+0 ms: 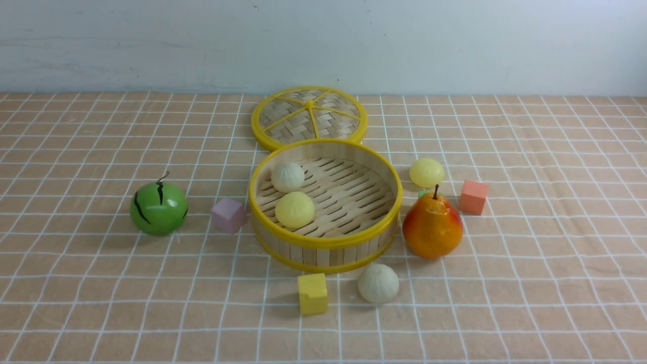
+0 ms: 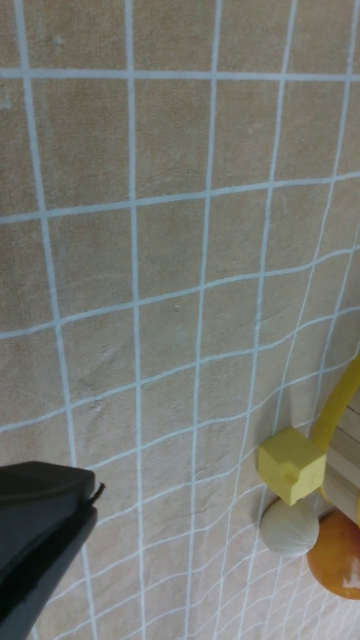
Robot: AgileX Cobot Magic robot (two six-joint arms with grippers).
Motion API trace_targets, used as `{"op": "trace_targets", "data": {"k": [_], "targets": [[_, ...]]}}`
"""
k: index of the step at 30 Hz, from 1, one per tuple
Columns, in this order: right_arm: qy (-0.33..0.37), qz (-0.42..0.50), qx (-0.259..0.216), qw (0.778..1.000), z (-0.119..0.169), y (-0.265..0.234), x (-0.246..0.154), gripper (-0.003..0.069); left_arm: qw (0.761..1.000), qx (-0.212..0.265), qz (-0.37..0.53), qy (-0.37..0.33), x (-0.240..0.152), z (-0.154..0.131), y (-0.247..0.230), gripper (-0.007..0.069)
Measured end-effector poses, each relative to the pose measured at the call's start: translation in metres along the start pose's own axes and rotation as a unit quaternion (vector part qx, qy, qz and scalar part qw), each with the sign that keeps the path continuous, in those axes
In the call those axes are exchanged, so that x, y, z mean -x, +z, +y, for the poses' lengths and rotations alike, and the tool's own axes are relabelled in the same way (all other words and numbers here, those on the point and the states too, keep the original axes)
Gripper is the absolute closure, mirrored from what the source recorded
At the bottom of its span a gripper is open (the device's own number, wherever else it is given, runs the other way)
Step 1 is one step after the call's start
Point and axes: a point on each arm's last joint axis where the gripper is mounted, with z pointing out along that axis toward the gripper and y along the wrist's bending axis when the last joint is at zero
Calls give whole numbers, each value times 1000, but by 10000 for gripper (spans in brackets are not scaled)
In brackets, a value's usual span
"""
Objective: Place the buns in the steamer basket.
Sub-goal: Use the right arm to grab a steamed stuffed bun
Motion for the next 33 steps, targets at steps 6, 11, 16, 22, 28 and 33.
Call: {"op": "trace_targets", "data": {"k": [6, 11, 16, 22, 28, 33], "targets": [[0, 0, 0, 1000, 0, 0, 0, 418, 1000, 0, 0, 0, 0, 0, 0, 638], [0, 0, 0, 1000, 0, 0, 0, 418, 1000, 0, 0, 0, 0, 0, 0, 638], [48, -15, 12, 999, 2, 0, 2, 418, 1000, 0, 0, -1, 0, 0, 0, 638], [263, -90, 60, 959, 6, -1, 17, 418, 1000, 0, 0, -1, 0, 0, 0, 634], [332, -126, 94, 930, 11, -12, 46, 475, 1000, 0, 0, -1, 0, 0, 0, 629], [160, 20, 138, 977, 39, -17, 112, 613, 1000, 0, 0, -1, 0, 0, 0, 629]]}}
